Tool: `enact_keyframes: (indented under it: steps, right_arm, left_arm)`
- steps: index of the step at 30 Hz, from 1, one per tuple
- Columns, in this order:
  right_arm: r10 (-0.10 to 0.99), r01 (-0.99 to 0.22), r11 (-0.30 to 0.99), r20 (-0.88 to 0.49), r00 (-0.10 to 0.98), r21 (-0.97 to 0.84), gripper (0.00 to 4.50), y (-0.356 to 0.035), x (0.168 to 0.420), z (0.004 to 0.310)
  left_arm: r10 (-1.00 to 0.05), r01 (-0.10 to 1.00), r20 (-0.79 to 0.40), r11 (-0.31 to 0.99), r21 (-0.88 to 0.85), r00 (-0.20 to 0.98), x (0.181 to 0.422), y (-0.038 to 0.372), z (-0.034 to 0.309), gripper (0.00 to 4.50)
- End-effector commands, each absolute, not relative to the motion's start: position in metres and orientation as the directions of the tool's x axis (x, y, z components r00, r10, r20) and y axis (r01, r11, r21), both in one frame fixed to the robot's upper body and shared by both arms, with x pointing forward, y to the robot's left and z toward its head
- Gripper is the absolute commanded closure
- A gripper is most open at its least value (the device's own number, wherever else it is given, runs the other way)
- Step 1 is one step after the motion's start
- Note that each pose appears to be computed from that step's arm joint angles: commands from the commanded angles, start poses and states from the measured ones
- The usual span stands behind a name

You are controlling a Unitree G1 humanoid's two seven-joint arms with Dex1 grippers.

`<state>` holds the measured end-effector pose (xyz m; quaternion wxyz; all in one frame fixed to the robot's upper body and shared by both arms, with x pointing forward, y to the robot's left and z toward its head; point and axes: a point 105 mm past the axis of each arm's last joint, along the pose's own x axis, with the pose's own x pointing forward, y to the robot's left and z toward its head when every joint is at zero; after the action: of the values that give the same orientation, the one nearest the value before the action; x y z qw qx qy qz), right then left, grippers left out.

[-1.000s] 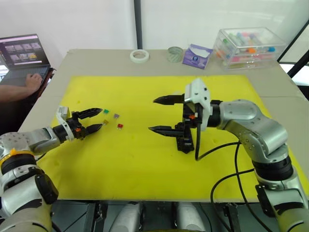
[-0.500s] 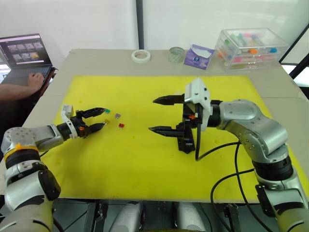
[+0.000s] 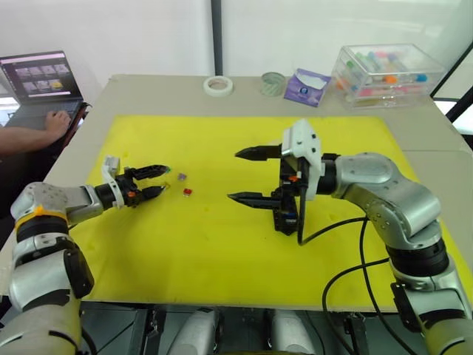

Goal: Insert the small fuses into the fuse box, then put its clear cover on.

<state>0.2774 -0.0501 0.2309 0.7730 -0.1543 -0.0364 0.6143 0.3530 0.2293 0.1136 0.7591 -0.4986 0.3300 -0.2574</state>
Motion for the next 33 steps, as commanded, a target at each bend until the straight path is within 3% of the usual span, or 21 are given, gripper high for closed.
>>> enact_keyframes:
  steps: [1, 11, 15, 19, 28, 33]
  right_arm:
    - [0.968, -0.924, 0.191, -0.092, 0.233, -0.331, 0.0, -0.049, 0.27, 0.245]
    - [0.97, -0.924, 0.184, -0.092, 0.227, -0.336, 0.0, -0.048, 0.27, 0.246]
    - [0.97, -0.924, 0.181, -0.096, 0.225, -0.338, 0.0, -0.047, 0.27, 0.245]
    - [0.97, -0.924, 0.177, -0.096, 0.221, -0.339, 0.0, -0.047, 0.269, 0.246]
    - [0.971, -0.926, 0.175, -0.098, 0.219, -0.335, 0.0, -0.046, 0.268, 0.243]
    - [0.968, -0.93, 0.201, -0.085, 0.237, -0.306, 0.0, -0.052, 0.269, 0.244]
  left_arm:
    - [-0.712, 0.035, -0.29, 0.404, -0.914, 0.639, 0.353, 0.231, 0.106, 2.01]
    - [-0.71, 0.034, -0.303, 0.418, -0.908, 0.635, 0.351, 0.233, 0.101, 2.01]
    - [-0.708, 0.034, -0.305, 0.421, -0.906, 0.636, 0.35, 0.234, 0.1, 2.98]
    - [-0.714, 0.034, -0.307, 0.421, -0.907, 0.63, 0.349, 0.234, 0.099, 4.48]
    - [-0.742, 0.044, -0.297, 0.402, -0.915, 0.602, 0.341, 0.229, 0.099, 4.48]
    - [-0.799, 0.15, -0.211, 0.35, -0.925, 0.563, 0.332, 0.222, 0.127, 4.48]
